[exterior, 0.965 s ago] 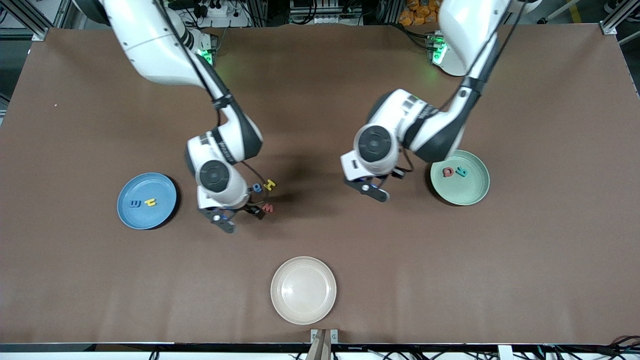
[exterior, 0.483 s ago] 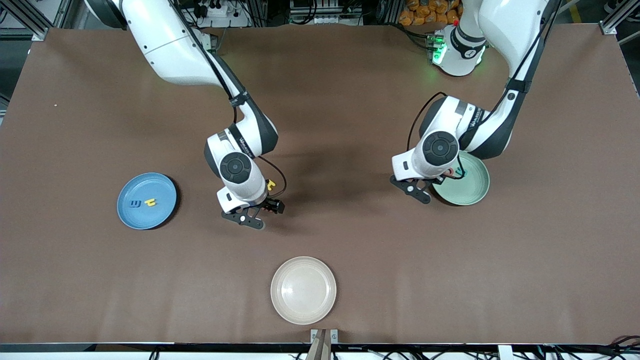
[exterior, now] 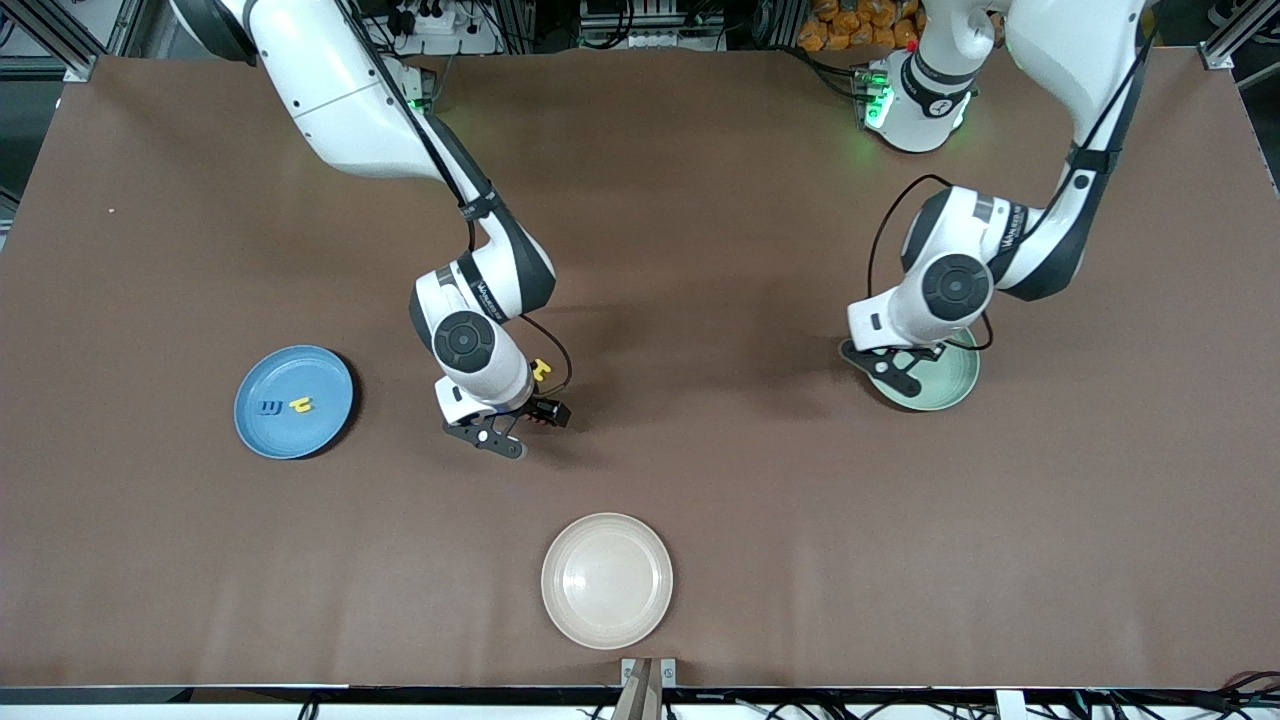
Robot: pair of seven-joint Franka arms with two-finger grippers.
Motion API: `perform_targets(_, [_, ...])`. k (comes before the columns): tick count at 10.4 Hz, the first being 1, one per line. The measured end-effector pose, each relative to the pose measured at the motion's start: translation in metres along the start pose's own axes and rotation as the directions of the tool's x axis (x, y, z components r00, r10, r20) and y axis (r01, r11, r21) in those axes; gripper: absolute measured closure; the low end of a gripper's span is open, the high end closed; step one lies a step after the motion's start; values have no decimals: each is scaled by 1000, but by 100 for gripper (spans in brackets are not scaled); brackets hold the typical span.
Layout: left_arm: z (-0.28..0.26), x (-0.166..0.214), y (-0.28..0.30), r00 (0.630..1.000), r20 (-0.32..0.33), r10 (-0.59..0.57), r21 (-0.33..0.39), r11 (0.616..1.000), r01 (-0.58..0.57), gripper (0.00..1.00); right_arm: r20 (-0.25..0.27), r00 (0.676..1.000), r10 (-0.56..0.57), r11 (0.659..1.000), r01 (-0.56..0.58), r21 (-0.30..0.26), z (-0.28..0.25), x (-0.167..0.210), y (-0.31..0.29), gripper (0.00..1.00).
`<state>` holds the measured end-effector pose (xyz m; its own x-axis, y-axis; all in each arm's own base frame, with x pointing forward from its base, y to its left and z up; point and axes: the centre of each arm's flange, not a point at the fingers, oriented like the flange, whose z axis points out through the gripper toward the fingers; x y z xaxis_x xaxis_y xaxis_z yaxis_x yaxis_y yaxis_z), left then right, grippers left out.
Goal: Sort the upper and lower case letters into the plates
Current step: 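Carry blue w to the green plate while the right gripper grasps pink w, then release the blue w on the green plate while the right gripper lifts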
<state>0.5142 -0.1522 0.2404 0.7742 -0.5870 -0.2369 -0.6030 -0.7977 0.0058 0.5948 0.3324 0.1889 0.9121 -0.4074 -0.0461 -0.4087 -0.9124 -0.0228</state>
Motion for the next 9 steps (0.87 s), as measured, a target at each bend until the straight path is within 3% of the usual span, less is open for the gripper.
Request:
perform_targets(4, [26, -64, -36, 999, 35, -33, -46, 998, 34, 64, 4, 999, 43, 999, -44, 7, 7, -1, -1, 0])
perform_targets(9, [30, -66, -18, 1000, 11, -12, -51, 999, 12, 64, 7, 997, 72, 997, -72, 1, 18, 0, -1, 0])
